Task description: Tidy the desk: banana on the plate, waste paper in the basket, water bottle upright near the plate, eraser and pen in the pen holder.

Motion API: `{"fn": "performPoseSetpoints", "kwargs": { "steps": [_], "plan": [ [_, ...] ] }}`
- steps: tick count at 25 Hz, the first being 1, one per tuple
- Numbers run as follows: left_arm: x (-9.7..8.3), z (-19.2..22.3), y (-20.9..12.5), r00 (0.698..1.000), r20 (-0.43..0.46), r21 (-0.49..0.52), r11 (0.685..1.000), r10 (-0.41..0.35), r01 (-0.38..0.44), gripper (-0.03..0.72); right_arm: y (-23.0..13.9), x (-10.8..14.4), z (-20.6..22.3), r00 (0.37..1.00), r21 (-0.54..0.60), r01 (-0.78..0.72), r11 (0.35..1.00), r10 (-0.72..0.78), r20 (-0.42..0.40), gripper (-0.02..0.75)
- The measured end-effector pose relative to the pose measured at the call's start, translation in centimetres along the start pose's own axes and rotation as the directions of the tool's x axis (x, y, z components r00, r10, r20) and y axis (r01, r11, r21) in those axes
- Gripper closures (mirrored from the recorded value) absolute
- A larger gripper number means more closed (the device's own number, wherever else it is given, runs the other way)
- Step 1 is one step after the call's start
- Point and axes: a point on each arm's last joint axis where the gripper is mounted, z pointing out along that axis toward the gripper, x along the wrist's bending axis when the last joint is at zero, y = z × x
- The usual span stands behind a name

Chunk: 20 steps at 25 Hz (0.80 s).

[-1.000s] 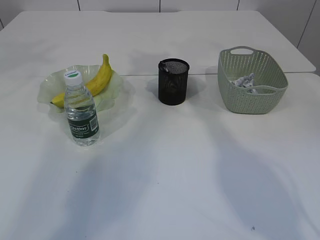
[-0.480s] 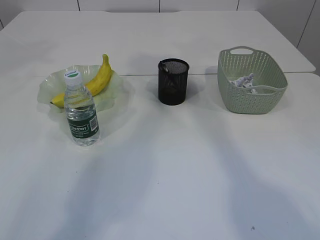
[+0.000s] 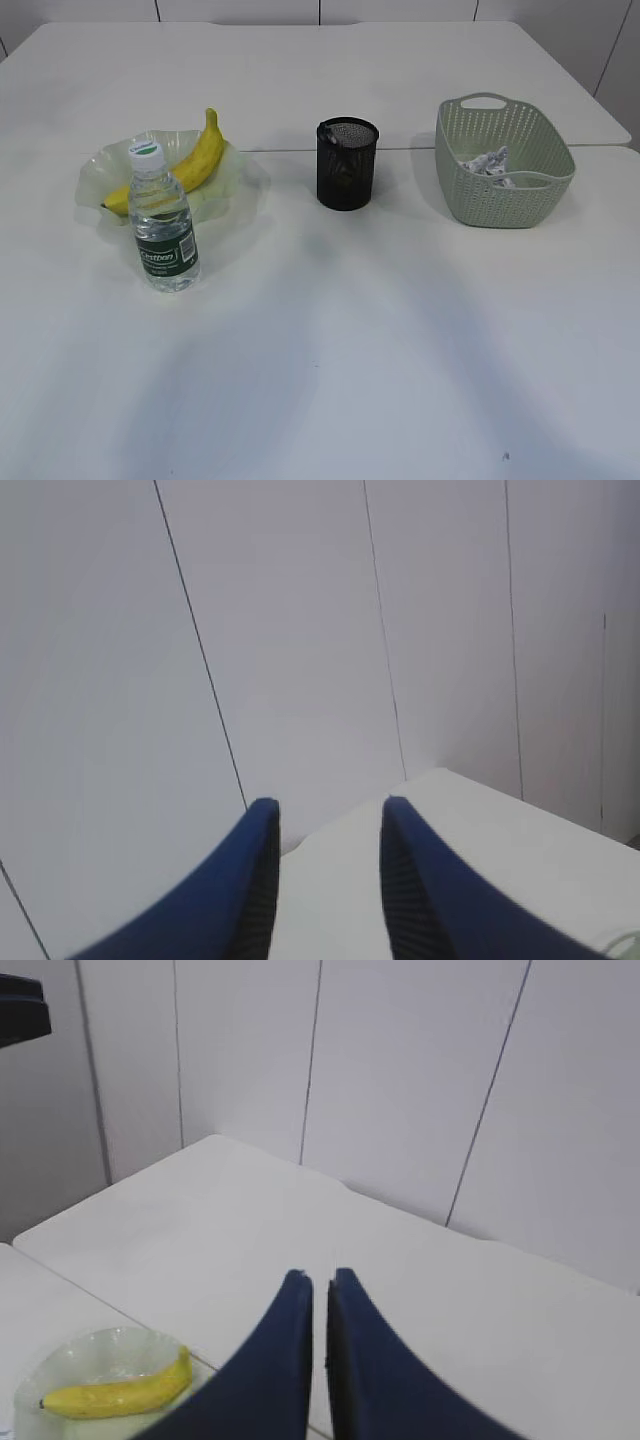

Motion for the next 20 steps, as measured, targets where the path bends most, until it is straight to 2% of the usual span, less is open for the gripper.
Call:
{"fn": "performPoseSetpoints", "kwargs": {
  "steps": [4,8,14,20],
  "plan": [
    [-0.4,-2.0,2.3,1.0,0.009,-0.031,0.999,0.018,-0.017,0.5,1.4,0.5,-3.5,0.996,-0.013,0.055,0.998,-0.054,0.07,0.748],
    [-0.9,-5.1,5.4,0.998,-0.001,-0.075,0.995,0.067,-0.067,0.583,2.3,1.0,-6.4,0.99,-0.026,0.074,0.997,-0.07,0.123,0.748],
    [-1.9,-10.6,9.8,0.99,-0.02,-0.135,0.98,0.143,-0.144,0.677,3.6,2.3,-10.6,0.988,-0.086,0.072,0.994,-0.059,0.146,0.749],
    [-2.6,-15.4,12.9,0.979,-0.076,-0.186,0.962,0.188,-0.2,0.71,4.4,3.8,-15.2,0.987,-0.138,0.058,0.989,-0.036,0.159,0.749]
  ]
}}
